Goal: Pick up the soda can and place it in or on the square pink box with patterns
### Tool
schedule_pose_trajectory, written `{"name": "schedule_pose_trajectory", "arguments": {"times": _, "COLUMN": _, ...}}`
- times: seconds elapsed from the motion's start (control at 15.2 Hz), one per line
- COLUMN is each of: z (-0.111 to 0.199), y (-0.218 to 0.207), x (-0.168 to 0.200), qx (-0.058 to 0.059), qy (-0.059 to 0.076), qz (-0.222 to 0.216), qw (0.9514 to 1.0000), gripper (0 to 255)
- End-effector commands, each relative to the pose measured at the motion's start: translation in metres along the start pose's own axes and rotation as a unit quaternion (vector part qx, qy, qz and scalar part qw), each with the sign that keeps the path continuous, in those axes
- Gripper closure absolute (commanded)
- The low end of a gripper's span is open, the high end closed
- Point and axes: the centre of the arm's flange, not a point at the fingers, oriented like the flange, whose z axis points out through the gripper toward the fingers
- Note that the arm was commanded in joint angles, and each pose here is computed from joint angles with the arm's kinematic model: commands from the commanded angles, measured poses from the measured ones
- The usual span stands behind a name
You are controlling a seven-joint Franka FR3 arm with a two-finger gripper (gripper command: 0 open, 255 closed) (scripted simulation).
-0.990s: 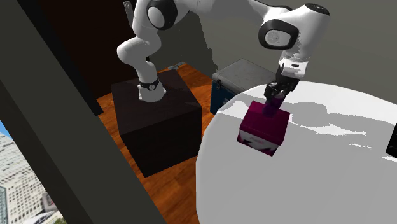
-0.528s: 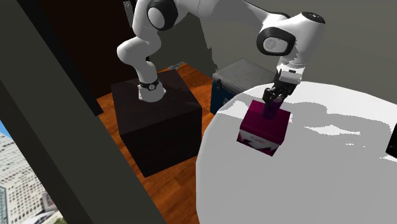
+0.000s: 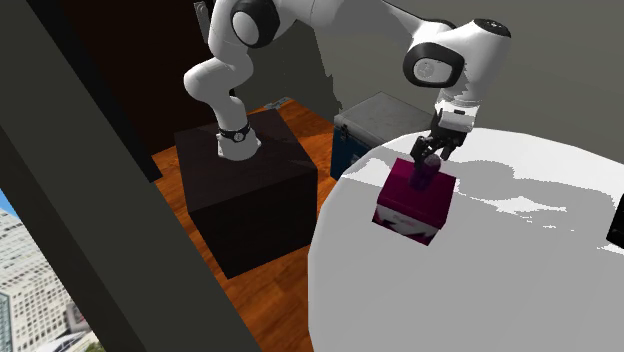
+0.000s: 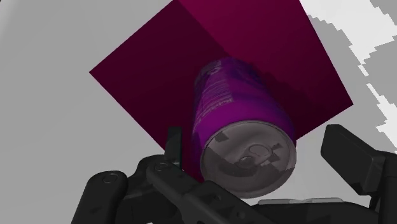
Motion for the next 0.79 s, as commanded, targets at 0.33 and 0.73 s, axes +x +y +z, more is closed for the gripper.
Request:
{"name": "schedule_pose_trajectory", "arguments": {"times": 0.33, "z": -0.050, "y": 0.000, "x": 0.000, "qx": 0.000, "qy": 0.000, "qz": 0.000, "qw": 1.0000, "gripper": 0}}
{"name": "schedule_pose_trajectory", "arguments": {"times": 0.73, "z": -0.050, "y": 0.000, "x": 0.000, "qx": 0.000, "qy": 0.000, "qz": 0.000, "qw": 1.0000, "gripper": 0}}
